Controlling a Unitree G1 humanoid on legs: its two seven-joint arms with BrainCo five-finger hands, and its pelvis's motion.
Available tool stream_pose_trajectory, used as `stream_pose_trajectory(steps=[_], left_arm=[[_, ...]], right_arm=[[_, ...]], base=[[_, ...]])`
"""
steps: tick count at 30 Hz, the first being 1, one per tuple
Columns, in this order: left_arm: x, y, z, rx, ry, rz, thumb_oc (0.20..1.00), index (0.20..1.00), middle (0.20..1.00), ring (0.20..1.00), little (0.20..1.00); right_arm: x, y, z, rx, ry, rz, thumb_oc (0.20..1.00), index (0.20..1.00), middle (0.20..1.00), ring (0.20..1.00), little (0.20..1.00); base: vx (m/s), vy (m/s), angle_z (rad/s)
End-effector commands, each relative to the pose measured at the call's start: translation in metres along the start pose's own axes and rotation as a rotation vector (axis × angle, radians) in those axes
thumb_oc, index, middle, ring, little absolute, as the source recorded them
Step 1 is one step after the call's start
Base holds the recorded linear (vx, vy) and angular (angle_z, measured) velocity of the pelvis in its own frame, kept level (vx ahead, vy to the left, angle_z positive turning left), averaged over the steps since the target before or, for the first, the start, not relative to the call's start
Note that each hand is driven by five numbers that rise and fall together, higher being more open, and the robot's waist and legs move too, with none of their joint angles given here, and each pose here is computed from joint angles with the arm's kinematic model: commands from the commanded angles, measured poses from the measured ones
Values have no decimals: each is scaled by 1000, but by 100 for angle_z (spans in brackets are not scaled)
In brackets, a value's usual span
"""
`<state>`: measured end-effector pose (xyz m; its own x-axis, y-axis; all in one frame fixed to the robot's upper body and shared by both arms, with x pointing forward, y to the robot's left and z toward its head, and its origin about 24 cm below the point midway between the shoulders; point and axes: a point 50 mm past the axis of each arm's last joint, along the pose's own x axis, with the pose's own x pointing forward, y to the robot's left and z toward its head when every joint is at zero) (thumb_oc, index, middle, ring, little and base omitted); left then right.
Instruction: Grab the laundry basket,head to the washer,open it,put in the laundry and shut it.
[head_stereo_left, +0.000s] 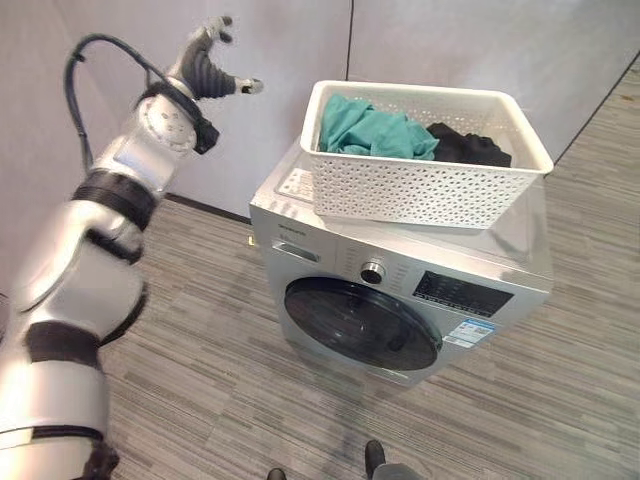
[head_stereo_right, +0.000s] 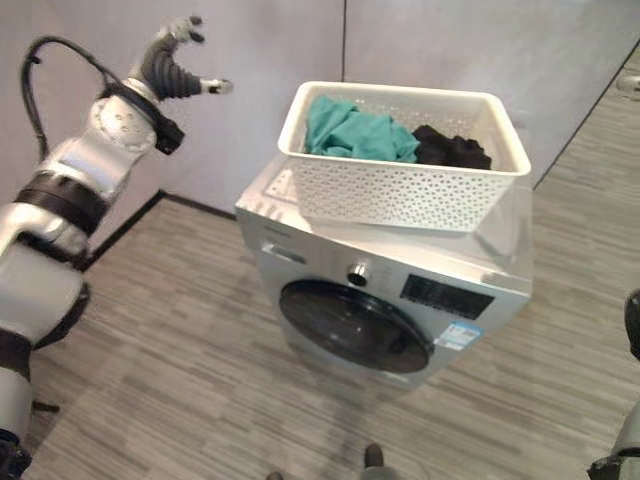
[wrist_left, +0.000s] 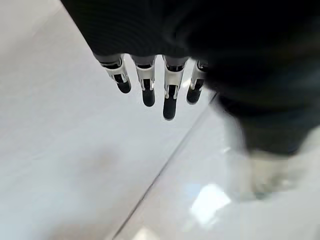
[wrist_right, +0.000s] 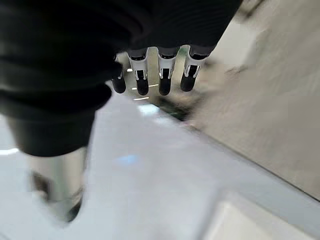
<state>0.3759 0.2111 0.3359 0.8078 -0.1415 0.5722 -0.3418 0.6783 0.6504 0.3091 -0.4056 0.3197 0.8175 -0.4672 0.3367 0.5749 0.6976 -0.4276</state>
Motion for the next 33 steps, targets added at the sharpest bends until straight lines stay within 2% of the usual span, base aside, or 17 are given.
stream_pose_trajectory(steps=[1, 7, 8, 9, 10, 13, 14, 16, 17, 18, 20, 22, 23, 24, 26, 30, 33], left_arm=[[-80, 60, -41, 122, 21, 290, 1000, 1000, 1000, 1000, 1000], [-213, 75, -98, 308, 307, 464, 1000, 1000, 1000, 1000, 1000], [-215, 75, -97, 311, 310, 461, 1000, 1000, 1000, 1000, 1000], [-270, 84, -112, 400, 468, 469, 1000, 1000, 1000, 1000, 1000], [-273, 84, -111, 404, 472, 464, 1000, 1000, 1000, 1000, 1000], [-358, 80, -129, 322, 776, 503, 1000, 1000, 1000, 1000, 1000], [-412, 59, -138, 188, 988, 571, 1000, 1000, 1000, 1000, 1000], [-431, 46, -144, 116, 1076, 602, 1000, 1000, 1000, 1000, 1000], [-446, 26, -154, 28, 1171, 612, 1000, 1000, 1000, 1000, 1000], [-464, -20, -166, -177, 1321, 588, 1000, 1000, 1000, 1000, 1000], [-481, -84, -171, -351, 1516, 437, 1000, 1000, 1000, 1000, 1000], [-490, -126, -167, -453, 1634, 332, 1000, 1000, 1000, 1000, 1000], [-490, -126, -167, -454, 1634, 332, 1000, 1000, 1000, 1000, 1000], [-499, -161, -155, -509, 1735, 220, 1000, 1000, 1000, 1000, 1000], [-503, -196, -139, -540, 1797, 24, 1000, 1000, 1000, 1000, 1000], [-502, -223, -122, -434, 1711, -368, 1000, 1000, 1000, 1000, 1000], [-484, -229, -124, -265, 1513, -598, 1000, 1000, 1000, 1000, 1000]], right_arm=[[-76, -46, -67, -260, -32, -150, 1000, 1000, 1000, 1000, 1000], [-169, -51, -133, -276, 109, -150, 1000, 1000, 1000, 1000, 1000], [-170, -50, -133, -279, 111, -145, 1000, 1000, 1000, 1000, 1000], [-205, -54, -150, -265, 187, -142, 1000, 1000, 1000, 1000, 1000], [-206, -53, -150, -267, 190, -134, 1000, 1000, 1000, 1000, 1000], [-258, -42, -185, -232, 400, -14, 1000, 1000, 1000, 1000, 1000], [-287, -15, -205, -165, 531, 145, 1000, 1000, 1000, 1000, 1000], [-293, 0, -213, -126, 571, 215, 1000, 1000, 1000, 1000, 1000], [-302, 23, -226, -92, 627, 311, 1000, 1000, 1000, 1000, 1000], [-309, 66, -238, -49, 673, 474, 1000, 1000, 1000, 1000, 1000], [-312, 118, -245, -15, 683, 618, 1000, 1000, 1000, 1000, 1000], [-314, 152, -248, 9, 693, 690, 1000, 1000, 1000, 1000, 1000], [-314, 153, -248, 10, 692, 690, 1000, 1000, 1000, 1000, 1000], [-318, 181, -244, -12, 673, 774, 1000, 1000, 1000, 1000, 1000], [-312, 202, -238, -84, 619, 815, 1000, 1000, 1000, 1000, 1000], [-293, 221, -230, -134, 548, 805, 1000, 1000, 1000, 1000, 1000], [-268, 225, -218, -137, 470, 738, 1000, 1000, 1000, 1000, 1000]], base=[[50, -39, 8], [18, -47, -7], [11, -30, -6], [30, -17, -11], [-19, -36, -20], [-12, -43, -13], [-12, -41, 2], [-50, -34, -1], [-186, -57, -2], [-158, -41, 1], [-116, -15, -3], [-74, -6, 11], [-35, -9, 12], [-11, -9, 12], [-5, -22, 28], [9, -16, 19], [-9, -4, 4]])
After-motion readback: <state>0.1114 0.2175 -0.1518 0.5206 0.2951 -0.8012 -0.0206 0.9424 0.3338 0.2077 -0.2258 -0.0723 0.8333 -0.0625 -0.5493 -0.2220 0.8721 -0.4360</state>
